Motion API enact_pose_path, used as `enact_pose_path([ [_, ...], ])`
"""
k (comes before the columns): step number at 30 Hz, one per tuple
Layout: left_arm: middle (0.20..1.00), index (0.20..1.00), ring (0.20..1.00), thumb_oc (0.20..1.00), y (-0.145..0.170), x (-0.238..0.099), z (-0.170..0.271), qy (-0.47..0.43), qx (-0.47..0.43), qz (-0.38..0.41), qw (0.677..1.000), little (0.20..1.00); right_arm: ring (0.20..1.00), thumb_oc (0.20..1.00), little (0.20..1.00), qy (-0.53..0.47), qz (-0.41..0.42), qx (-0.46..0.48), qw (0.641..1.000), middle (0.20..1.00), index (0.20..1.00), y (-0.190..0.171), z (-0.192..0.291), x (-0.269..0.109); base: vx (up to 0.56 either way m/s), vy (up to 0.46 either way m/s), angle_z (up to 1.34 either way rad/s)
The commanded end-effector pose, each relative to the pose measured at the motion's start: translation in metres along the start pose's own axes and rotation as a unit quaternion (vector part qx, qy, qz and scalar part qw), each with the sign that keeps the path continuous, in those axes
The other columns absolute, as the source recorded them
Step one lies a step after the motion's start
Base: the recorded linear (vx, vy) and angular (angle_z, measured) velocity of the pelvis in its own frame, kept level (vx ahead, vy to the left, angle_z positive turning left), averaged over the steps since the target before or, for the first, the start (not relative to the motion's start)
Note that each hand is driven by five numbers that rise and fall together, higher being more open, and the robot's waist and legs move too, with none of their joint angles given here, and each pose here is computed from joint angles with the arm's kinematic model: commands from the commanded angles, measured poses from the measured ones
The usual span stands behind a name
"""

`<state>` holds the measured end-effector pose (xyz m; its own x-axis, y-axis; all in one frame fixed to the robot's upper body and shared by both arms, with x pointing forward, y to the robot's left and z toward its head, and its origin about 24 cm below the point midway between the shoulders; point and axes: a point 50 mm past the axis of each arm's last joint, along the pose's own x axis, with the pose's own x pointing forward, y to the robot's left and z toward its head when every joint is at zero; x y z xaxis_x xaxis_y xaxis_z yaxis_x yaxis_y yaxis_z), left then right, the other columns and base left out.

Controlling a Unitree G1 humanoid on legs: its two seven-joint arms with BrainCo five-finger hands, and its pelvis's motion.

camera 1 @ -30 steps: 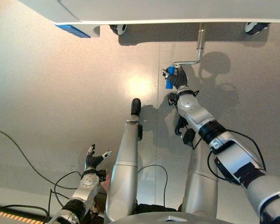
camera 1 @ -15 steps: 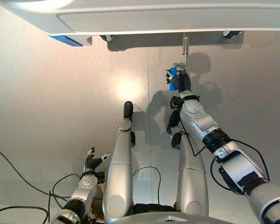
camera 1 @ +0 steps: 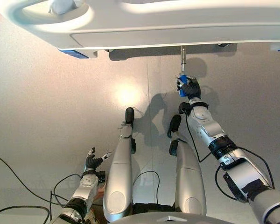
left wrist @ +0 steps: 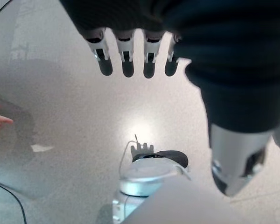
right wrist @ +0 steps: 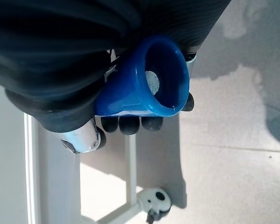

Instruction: Raise the hospital bed

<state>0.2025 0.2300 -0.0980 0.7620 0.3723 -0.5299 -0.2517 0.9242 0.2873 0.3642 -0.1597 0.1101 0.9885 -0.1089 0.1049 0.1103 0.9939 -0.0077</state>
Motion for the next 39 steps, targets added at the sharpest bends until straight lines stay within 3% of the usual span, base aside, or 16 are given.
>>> enact_pose_path([
  [1,1.000,1.000,1.000,1.000,0.010,-0.005,-0.020,0.030,0.019,0.011,0.999,1.000,0.200,0.200,0.200,-0.295,-0.070,0.081,0.950,0.200,0.200,-0.049,0.133,0.004,0.04,-0.007,0.01],
  [9,1.000,1.000,1.000,1.000,0.016,-0.006,-0.016,0.016,0.002,0.021,1.000,1.000,0.200,0.200,0.200,-0.274,-0.180,-0.004,0.945,0.200,0.200,-0.106,0.128,0.005,0.03,-0.012,0.01],
  [22,1.000,1.000,1.000,1.000,0.017,-0.009,-0.017,0.007,0.009,0.023,1.000,1.000,0.200,0.200,0.200,-0.169,-0.277,-0.161,0.932,0.200,0.200,-0.157,0.102,0.011,0.01,-0.010,-0.02],
  [39,1.000,1.000,1.000,1.000,0.005,-0.006,0.010,-0.049,-0.013,0.006,0.999,1.000,0.200,0.200,0.200,-0.029,-0.344,-0.237,0.908,0.200,0.200,-0.202,0.083,0.019,0.00,0.000,0.01],
])
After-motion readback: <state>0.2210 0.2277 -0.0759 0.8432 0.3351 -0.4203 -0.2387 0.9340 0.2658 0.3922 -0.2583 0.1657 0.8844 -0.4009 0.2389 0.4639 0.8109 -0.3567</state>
